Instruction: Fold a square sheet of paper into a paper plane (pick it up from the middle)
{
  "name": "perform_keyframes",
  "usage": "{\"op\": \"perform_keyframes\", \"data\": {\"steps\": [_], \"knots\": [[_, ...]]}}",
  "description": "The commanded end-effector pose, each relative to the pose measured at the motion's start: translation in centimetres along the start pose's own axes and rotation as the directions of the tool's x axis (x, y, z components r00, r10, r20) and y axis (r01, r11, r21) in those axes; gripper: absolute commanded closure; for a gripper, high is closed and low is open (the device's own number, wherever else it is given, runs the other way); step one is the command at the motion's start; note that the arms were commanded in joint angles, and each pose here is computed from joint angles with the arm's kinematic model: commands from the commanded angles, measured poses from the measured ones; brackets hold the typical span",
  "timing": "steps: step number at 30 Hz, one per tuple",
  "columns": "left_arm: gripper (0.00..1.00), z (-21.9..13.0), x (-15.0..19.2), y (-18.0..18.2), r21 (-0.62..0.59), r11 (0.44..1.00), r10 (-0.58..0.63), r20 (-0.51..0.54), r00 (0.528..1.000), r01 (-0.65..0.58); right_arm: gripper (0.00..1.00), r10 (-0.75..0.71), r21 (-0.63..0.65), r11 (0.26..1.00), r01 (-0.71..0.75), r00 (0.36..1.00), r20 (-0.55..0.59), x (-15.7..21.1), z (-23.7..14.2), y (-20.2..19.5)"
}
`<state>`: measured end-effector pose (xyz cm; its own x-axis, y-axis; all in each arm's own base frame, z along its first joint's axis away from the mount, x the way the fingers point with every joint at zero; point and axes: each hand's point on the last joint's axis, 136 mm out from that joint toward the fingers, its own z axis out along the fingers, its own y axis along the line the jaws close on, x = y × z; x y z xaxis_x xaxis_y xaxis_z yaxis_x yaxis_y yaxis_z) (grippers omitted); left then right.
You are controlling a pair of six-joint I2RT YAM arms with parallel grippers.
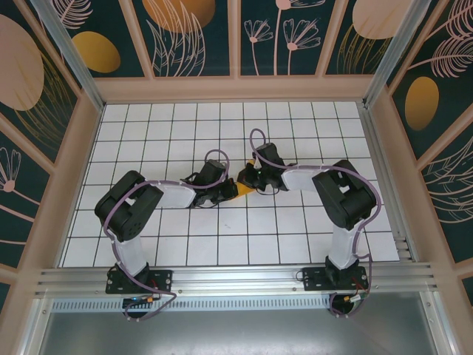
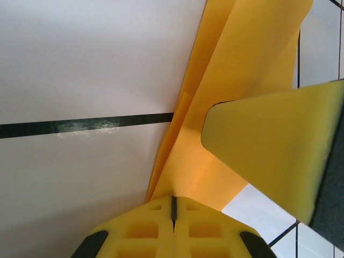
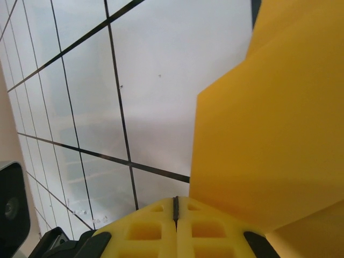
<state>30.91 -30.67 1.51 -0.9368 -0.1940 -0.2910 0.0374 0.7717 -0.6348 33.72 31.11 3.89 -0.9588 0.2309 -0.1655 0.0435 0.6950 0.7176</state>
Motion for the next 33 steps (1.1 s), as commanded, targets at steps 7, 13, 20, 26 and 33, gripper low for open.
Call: {"op": "perform_keyframes", "data": {"steps": [7, 13, 20, 26, 33], "knots": [[1.00, -0.1, 2.1, 2.8, -0.079, 0.996, -0.038, -0.052, 0.998, 0.034, 1.00, 0.046, 0.039, 0.998, -0.045, 0.998, -0.031, 1.5, 0.6, -1.8], [1.00, -0.1, 2.2, 2.9, -0.080, 0.996, -0.040, -0.052, 0.998, 0.036, 1.00, 0.056, 0.040, 0.998, -0.054, 0.996, -0.063, 2.4, 0.9, -2.5], [1.00, -0.2, 2.6, 3.3, -0.094, 0.995, -0.044, -0.067, 0.997, 0.038, 1.00, 0.048, 0.082, 0.996, -0.042, 0.996, -0.069, 2.1, 1.3, -3.3], [1.00, -0.3, 3.9, 4.6, -0.139, 0.990, -0.055, -0.109, 0.992, 0.040, 1.00, 0.033, 0.104, 0.994, -0.028, 0.999, -0.041, 0.3, 1.0, -4.5], [1.00, -0.5, 5.4, 6.1, -0.172, 0.983, -0.085, -0.145, 0.986, 0.060, 1.00, 0.047, 0.110, 0.993, -0.047, 0.999, 0.004, -3.0, 0.1, -6.5]]}}
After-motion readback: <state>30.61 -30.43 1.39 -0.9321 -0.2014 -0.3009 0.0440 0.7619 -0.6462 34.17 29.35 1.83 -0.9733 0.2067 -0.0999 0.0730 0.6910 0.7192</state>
